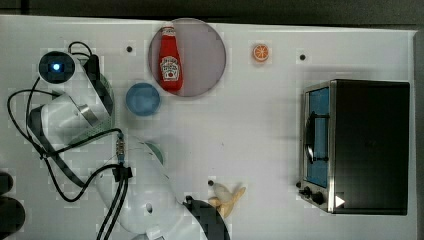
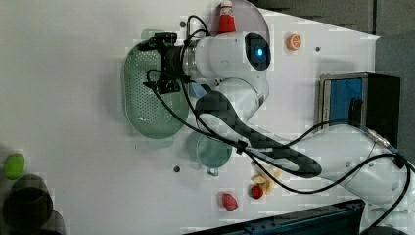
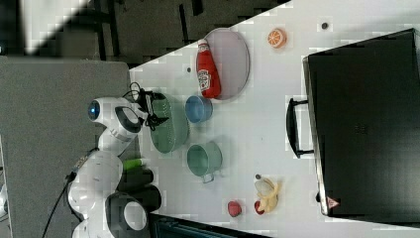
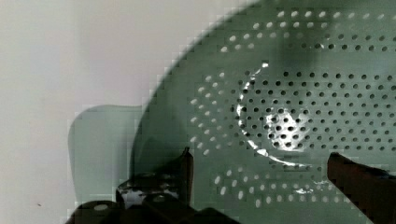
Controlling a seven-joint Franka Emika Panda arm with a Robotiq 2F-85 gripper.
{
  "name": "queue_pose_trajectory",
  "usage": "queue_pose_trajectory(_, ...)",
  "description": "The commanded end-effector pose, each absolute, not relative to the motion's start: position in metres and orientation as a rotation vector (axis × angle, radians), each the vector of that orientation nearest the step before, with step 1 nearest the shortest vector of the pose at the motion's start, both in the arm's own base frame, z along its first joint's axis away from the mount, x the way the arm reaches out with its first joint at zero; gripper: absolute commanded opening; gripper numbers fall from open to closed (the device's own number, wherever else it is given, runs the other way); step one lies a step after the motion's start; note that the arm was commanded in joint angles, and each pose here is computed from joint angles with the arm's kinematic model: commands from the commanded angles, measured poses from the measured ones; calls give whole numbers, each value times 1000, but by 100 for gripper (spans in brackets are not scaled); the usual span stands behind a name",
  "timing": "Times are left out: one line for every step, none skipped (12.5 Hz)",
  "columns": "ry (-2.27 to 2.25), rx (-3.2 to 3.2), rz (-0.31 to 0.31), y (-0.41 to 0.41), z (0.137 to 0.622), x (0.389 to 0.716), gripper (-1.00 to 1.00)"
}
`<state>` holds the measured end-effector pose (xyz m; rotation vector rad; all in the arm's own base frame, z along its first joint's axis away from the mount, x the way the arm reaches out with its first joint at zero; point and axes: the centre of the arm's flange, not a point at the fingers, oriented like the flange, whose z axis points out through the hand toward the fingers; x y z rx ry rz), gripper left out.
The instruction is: Drag strainer forwards.
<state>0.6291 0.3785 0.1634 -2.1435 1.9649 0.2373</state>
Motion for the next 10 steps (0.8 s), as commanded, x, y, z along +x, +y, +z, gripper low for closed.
queue_pose_trajectory(2005, -2057, 190, 379, 175, 653, 100)
queue_pose_trajectory(2003, -2042, 176, 377, 179, 660, 100)
queue_pose_trajectory(2002, -2029, 164, 376, 183, 665, 100)
queue_pose_trajectory(2002, -2023, 156, 374, 187, 669, 100)
queue_pose_trajectory(1999, -2010, 144, 372, 192, 674, 100)
queue_pose_trajectory(1997, -1999, 135, 370, 198, 679, 100)
queue_pose_trajectory(1997, -1989, 125, 368, 204, 683, 100)
queue_pose_trajectory(1993, -1977, 117, 367, 211, 688, 100)
queue_pose_trajectory(1982, -1959, 104, 367, 223, 693, 100)
queue_pose_trajectory(1981, -1952, 93, 366, 236, 698, 100)
